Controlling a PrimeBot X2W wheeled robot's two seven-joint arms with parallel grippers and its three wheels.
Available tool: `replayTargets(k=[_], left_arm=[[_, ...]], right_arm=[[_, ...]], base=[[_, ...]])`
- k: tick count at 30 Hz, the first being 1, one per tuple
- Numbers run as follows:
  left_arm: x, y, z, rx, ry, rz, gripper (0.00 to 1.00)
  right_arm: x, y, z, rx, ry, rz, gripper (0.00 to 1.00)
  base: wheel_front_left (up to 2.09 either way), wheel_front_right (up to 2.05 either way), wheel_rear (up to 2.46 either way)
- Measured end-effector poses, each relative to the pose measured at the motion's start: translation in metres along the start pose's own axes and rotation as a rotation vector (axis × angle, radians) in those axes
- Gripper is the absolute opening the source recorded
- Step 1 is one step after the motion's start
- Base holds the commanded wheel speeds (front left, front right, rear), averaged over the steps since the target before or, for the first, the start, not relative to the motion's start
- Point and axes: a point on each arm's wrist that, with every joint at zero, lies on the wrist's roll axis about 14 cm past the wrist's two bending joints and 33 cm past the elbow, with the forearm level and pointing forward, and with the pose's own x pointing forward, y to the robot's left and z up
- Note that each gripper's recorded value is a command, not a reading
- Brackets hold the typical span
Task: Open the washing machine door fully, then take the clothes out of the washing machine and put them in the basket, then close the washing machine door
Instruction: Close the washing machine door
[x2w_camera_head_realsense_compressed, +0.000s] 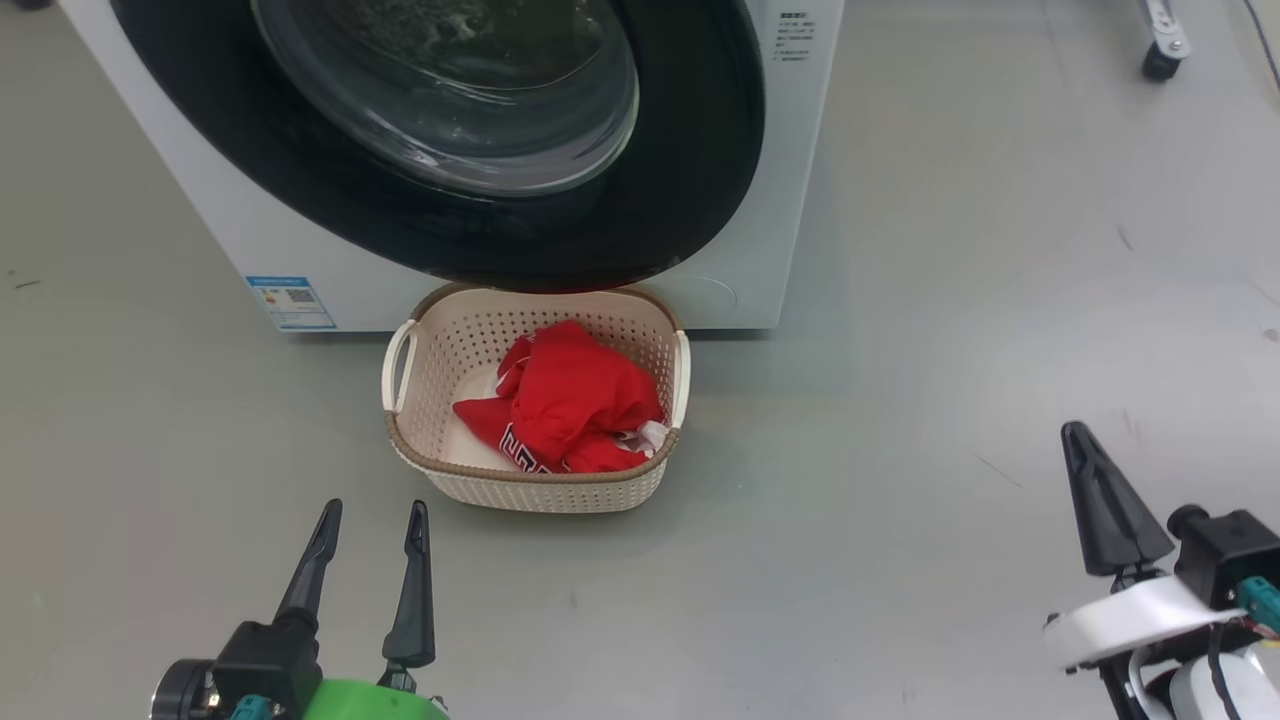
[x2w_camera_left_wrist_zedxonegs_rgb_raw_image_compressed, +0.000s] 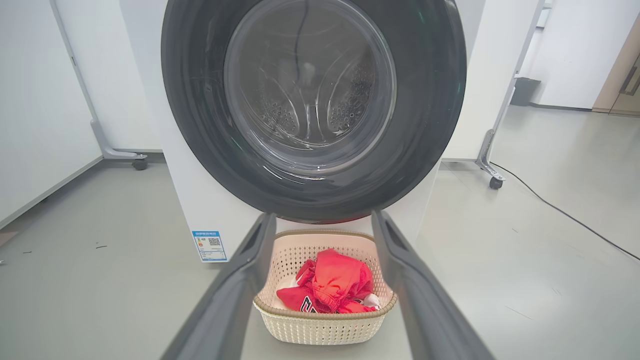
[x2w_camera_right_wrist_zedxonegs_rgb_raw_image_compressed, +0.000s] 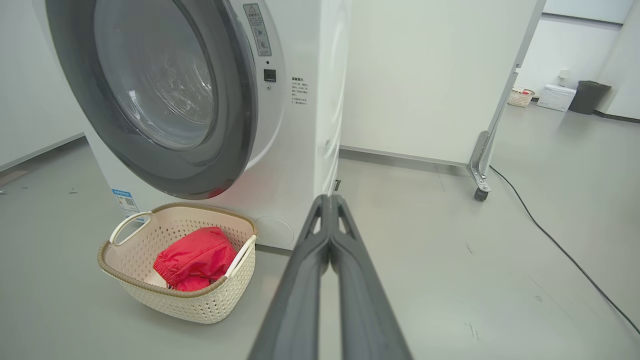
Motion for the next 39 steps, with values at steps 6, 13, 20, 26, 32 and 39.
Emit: replayTargets(k=[6,13,20,26,32,39], left_arm=[[0.001,0.003,0.006,-0.003,-0.022,0.017,1.00],[0.010,0.004,0.008,0.014,-0.031,0.023,1.00],[0.022,0.002,0.008,0.014,-0.036,0.025,1.00],[0.032,0.004,0.004,0.025,-0.028,0.030,1.00],[0.043,0.003,-0.002,0.030,-0.015,0.027,1.00],[0.051,0.006,-0.004,0.042,-0.011,0.032,1.00]], right_arm=[[0.031,0.012,0.020,-0.027,-0.060,0.079,0.00],[0.069,0.032,0.036,-0.034,-0.105,0.173,0.00],[0.108,0.053,0.042,-0.028,-0.118,0.259,0.00],[0.140,0.079,0.043,-0.023,-0.113,0.342,0.00],[0.168,0.106,0.045,-0.028,-0.114,0.441,0.00],[0.198,0.127,0.042,-0.035,-0.098,0.521,0.00]], base=[[0.00,0.00,0.00],[0.00,0.00,0.00],[0.00,0.00,0.00],[0.00,0.00,0.00],[0.00,0.00,0.00],[0.00,0.00,0.00]])
